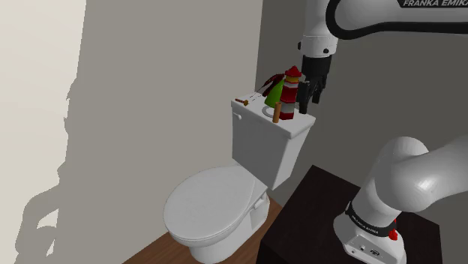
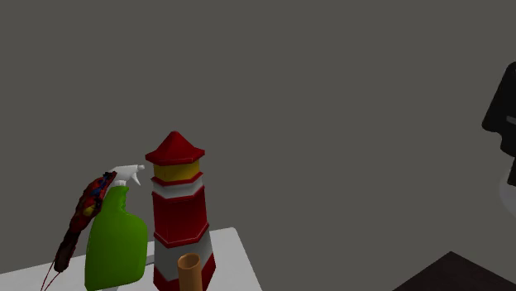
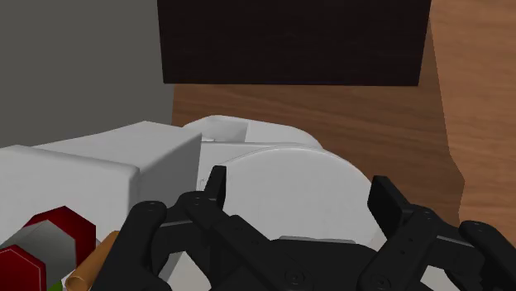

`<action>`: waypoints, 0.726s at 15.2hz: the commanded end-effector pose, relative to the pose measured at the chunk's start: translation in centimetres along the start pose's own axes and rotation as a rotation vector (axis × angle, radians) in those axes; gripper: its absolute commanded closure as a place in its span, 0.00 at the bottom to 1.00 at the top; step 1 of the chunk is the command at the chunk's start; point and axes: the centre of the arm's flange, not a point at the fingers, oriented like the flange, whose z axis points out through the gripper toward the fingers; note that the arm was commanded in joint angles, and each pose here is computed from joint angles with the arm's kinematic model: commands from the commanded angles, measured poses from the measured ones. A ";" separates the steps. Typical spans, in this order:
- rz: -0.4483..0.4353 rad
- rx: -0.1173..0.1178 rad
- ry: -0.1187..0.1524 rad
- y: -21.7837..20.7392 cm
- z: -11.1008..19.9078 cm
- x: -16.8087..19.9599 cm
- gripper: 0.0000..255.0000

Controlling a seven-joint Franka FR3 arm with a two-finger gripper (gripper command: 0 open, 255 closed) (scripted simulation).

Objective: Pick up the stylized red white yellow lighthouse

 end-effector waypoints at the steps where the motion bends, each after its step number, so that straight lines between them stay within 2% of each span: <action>1: 0.000 0.000 0.000 0.0 0.0 0.0 0.00; 11: -0.016 -0.196 0.001 7.8 1.9 7.4 0.00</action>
